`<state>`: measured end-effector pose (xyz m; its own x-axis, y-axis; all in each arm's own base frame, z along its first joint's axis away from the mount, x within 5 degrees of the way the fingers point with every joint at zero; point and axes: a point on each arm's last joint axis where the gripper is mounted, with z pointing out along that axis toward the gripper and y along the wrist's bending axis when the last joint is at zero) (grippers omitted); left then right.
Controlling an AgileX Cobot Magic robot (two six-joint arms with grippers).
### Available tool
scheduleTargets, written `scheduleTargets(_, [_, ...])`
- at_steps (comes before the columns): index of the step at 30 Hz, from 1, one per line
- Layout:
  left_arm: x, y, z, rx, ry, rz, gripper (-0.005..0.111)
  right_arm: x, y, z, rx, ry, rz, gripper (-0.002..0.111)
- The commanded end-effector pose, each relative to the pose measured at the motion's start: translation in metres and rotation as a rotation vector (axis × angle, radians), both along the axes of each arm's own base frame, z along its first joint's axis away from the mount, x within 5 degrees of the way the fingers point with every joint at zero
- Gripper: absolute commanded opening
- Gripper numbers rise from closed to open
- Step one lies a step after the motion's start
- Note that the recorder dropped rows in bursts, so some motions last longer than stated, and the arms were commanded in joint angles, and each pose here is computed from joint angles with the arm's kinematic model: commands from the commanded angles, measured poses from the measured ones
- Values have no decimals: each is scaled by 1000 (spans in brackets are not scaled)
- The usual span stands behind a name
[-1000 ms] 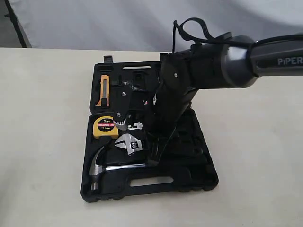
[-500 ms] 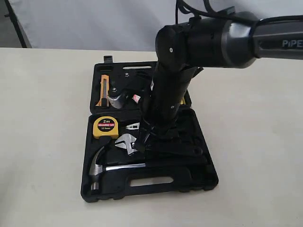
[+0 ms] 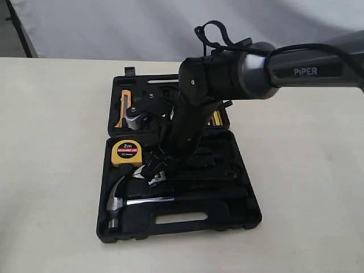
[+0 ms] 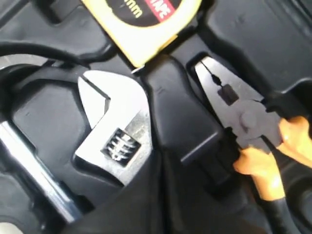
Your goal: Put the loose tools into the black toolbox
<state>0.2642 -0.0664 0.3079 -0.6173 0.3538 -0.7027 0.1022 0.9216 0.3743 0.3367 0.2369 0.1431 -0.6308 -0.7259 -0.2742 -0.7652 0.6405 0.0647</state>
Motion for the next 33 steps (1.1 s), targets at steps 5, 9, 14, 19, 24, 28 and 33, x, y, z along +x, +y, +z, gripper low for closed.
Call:
scheduleTargets(5, [-2,0,-1,-27,-5,1,1,2,8,0,4,-27,30,0])
scheduleTargets(9, [-2,0,-1,-27,-5,1,1,-3,0,39,-44,-40,36,0])
scheduleTargets(14, [-2,0,-1,-27,-5,1,1,-13,-29,81,-186,-66,-99,0])
scheduleTargets(19, [-2,0,-1,-27,-5,1,1,-15,-63,47,-132,27,-286,0])
scheduleTargets(24, [-2,0,-1,-27,-5,1,1,-15,-73,39,-129,40,-320,0])
scheduleTargets(28, [-2,0,-1,-27,-5,1,1,-19,-72,42,-114,72,-335,0])
scheduleTargets(33, [-2,0,-1,-27,-5,1,1,-34,-75,46,-145,170,-294,0])
